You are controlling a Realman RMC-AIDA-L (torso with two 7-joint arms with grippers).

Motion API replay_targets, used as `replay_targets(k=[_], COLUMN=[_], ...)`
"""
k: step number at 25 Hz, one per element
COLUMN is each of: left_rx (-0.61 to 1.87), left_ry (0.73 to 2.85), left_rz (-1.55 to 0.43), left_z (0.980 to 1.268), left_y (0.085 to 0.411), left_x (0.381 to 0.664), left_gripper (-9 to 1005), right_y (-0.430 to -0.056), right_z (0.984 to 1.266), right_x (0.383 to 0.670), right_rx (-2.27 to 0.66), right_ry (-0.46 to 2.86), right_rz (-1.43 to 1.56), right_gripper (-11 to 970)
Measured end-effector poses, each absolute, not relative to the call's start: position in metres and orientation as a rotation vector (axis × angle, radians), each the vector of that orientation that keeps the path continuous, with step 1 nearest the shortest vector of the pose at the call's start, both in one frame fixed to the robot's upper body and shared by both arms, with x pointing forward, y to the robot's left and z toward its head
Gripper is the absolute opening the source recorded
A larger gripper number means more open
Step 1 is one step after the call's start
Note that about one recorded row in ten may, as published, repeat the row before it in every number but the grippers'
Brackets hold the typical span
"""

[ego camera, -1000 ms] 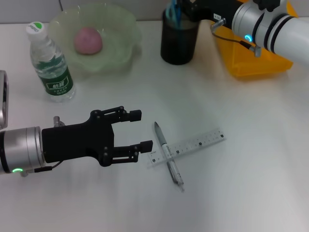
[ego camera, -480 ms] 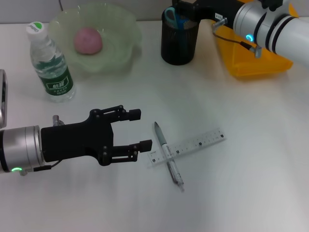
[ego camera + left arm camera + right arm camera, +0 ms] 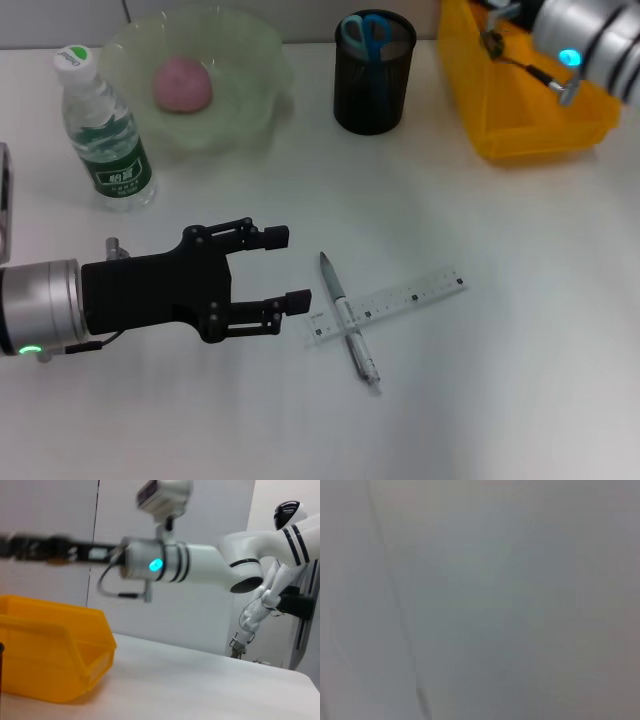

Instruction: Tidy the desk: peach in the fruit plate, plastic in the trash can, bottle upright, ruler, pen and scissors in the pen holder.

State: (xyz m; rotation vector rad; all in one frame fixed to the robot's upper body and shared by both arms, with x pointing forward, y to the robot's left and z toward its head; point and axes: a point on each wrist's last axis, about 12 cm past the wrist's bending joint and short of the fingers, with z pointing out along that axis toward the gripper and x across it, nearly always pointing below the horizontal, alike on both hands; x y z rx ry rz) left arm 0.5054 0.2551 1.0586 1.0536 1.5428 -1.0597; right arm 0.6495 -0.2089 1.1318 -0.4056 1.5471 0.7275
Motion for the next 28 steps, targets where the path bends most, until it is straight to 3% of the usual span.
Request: replay_targets(k=[3, 5, 8, 13, 14, 19, 28], left_rx=[1.059, 1.053, 1.050, 1.043, 1.038, 1.033, 1.020], left_ry=[1.551, 1.573, 1.579, 1.599, 1.612, 1.641, 1.679], left_rz=[-1.054, -1.042, -1.037, -1.012, -0.996, -0.986, -0.966], left_z=[1.059, 1.060, 1.060, 1.061, 1.061, 1.062, 1.062], left_y=[0.259, 0.268, 0.271, 0.284, 0.290, 0.299, 0.314], left_x=[0.506, 0.506, 0.505, 0.503, 0.501, 0.500, 0.496], left_gripper=[783, 783, 783, 783, 783, 783, 783], right_y=[-0.213, -0.227, -0.230, -0.229, -0.222, -0.204, -0.166], right_z=[1.138, 1.155, 1.160, 1.182, 1.184, 1.186, 1.170], right_x=[0.642, 0.617, 0.611, 0.596, 0.595, 0.605, 0.604], right_rx=[-0.424, -0.526, -0.569, -0.905, -1.079, -1.387, -1.779], right_ry=[1.497, 1.393, 1.383, 1.485, 1.615, 1.891, 2.067], right_rz=[0.781, 0.944, 0.986, 1.119, 1.105, 1.002, 0.716], right_gripper=[789, 788, 788, 786, 786, 786, 783])
